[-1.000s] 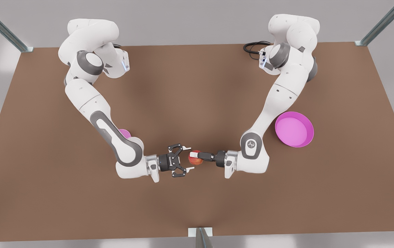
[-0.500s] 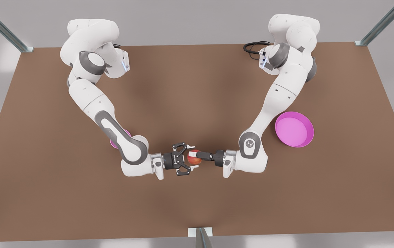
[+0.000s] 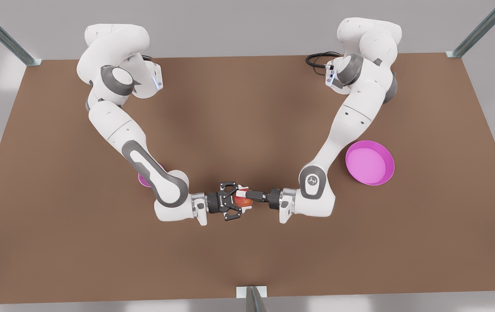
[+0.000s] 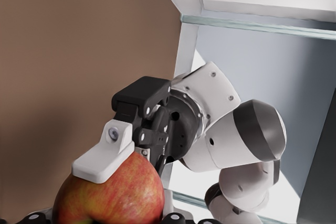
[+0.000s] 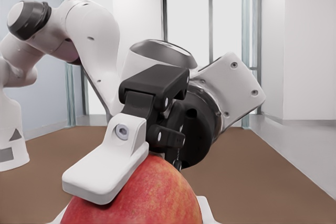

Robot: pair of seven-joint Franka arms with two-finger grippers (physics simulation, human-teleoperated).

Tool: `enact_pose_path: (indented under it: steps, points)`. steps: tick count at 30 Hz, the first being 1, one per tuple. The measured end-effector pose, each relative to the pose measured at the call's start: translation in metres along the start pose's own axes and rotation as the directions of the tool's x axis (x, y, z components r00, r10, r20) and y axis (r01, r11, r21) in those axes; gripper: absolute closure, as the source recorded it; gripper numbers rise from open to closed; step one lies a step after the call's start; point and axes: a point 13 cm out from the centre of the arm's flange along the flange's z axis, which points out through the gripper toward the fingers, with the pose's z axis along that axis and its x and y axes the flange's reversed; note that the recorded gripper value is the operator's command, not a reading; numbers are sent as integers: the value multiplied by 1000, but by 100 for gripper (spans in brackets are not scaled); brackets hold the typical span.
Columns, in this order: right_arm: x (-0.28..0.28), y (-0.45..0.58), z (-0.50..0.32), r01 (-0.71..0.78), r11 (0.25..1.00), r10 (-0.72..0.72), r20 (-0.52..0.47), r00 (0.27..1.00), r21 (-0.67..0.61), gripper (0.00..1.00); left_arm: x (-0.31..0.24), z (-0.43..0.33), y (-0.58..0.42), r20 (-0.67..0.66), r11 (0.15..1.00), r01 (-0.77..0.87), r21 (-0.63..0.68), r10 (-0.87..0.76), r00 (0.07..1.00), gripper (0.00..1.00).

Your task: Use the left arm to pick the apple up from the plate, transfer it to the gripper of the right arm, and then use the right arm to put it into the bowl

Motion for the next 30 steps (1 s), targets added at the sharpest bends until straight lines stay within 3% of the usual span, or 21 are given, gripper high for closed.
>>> enact_pose_path:
  steps: [1, 9, 11, 13, 14, 16, 19, 21, 23, 26, 30]
  points:
    - [0, 0, 0, 1, 1000, -1, 0, 1000, 0, 25, 0, 0, 0, 0, 1000, 0, 1, 0, 1000, 0]
    - [-4, -11, -24, 35, 999, -35, -23, 999, 12, 25, -14, -38, 1, 25, 1000, -4, 9, 3, 1000, 0]
    - [-8, -23, -67, 98, 995, -97, -87, 991, 11, 25, -21, -66, 5, 31, 1000, -3, 12, 3, 1000, 0]
    - [-1, -33, -136, 186, 982, -189, -242, 952, -35, 25, -26, -105, 8, 28, 1000, -15, 2, 15, 1000, 0]
    - [6, -34, -177, 223, 971, -240, -355, 904, -88, 25, -23, -136, -3, 12, 996, -66, -60, 67, 998, 0]
    - [20, -29, -255, 257, 937, -347, -565, 748, -235, 25, 3, -213, -35, -89, 928, -217, -302, 200, 976, 0]
    - [56, -15, -382, 168, 909, -411, -753, 515, -381, 25, 52, -313, -46, -283, 625, -351, -697, 210, 936, 0]
    - [62, 2, -423, 81, 877, -466, -799, 379, -473, 25, 78, -375, -41, -298, 435, -316, -843, 112, 948, 0]
    - [69, 13, -446, -2, 840, -520, -808, 276, -542, 25, 153, -426, -52, -230, 242, -226, -943, 12, 973, 0]
    - [71, 36, -463, -116, 786, -585, -791, 179, -607, 25, 182, -464, -90, -156, 182, -157, -971, 18, 988, 0]
    - [65, 70, -458, -228, 740, -634, -769, 80, -633, 25, 199, -438, -102, -176, 140, -171, -975, -24, 984, 0]
